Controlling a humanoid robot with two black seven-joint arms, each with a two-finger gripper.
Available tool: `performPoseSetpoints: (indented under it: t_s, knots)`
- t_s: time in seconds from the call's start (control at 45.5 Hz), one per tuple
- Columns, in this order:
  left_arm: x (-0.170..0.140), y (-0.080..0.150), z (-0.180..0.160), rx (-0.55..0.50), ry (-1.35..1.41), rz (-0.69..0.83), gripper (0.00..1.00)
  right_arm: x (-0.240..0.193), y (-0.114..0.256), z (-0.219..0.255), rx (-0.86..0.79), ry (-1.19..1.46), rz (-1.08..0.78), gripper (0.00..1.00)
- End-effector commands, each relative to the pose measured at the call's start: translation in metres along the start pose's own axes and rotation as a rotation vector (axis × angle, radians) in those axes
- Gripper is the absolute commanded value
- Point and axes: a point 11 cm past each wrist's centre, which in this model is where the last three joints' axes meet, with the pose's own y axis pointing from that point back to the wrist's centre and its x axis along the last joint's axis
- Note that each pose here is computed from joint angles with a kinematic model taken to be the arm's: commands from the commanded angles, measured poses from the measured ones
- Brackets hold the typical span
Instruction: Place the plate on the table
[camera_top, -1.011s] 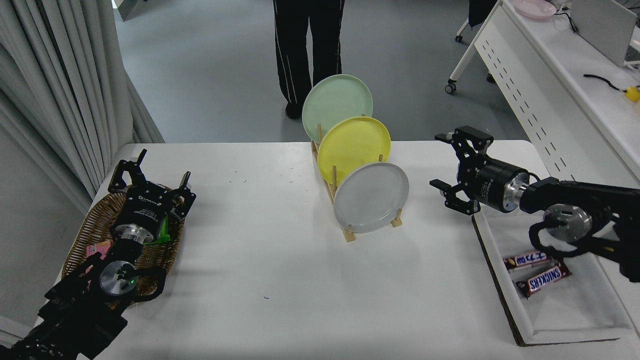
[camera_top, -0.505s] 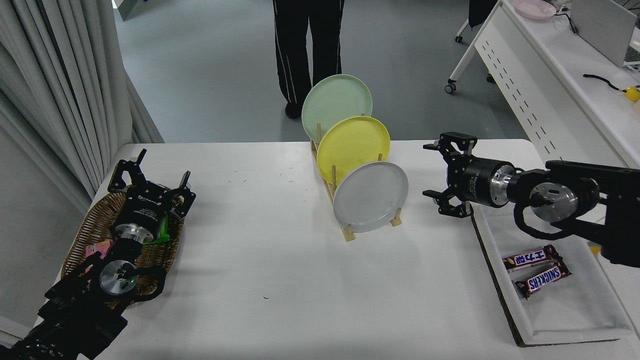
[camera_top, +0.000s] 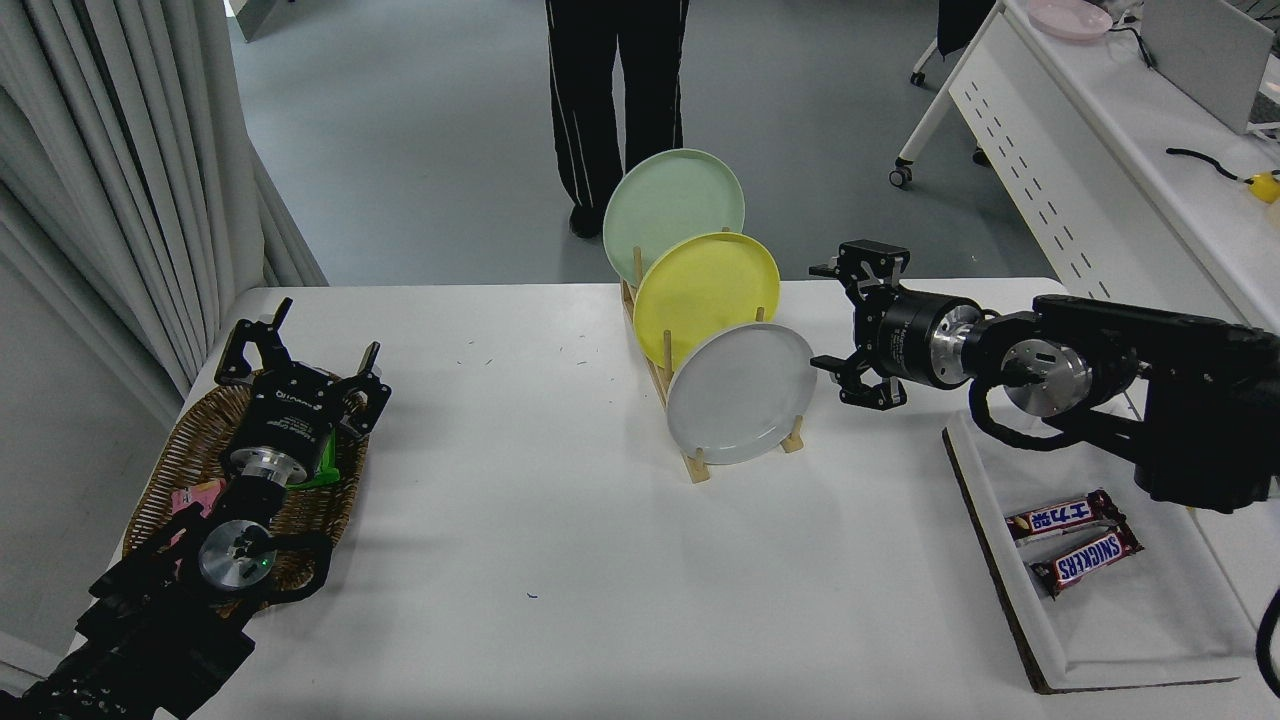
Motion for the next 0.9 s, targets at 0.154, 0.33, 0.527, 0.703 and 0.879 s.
performPoseSetpoints:
  t_s: [0.154,0.33,0.527,0.703,0.879]
  knots:
    - [0.000,0.000,0.000,0.000,0.000,0.000,1.00,-0.012,-0.016,0.005,-0.039,-0.025,0.048,0.94]
    - [0.000,0.000,0.000,0.000,0.000,0.000,1.00,-0.014,-0.023,0.007,-0.039,-0.038,0.063,0.87]
    - [0.000,0.000,0.000,0.000,0.000,-0.001,1.00,-0.022,-0.028,0.008,-0.041,-0.047,0.055,0.87]
    - [0.000,0.000,0.000,0.000,0.000,0.000,1.00,-0.030,-0.033,0.007,-0.036,-0.056,0.047,0.78]
    - [0.000,0.000,0.000,0.000,0.000,0.000,1.00,-0.040,-0.037,0.012,-0.045,-0.076,0.026,0.68]
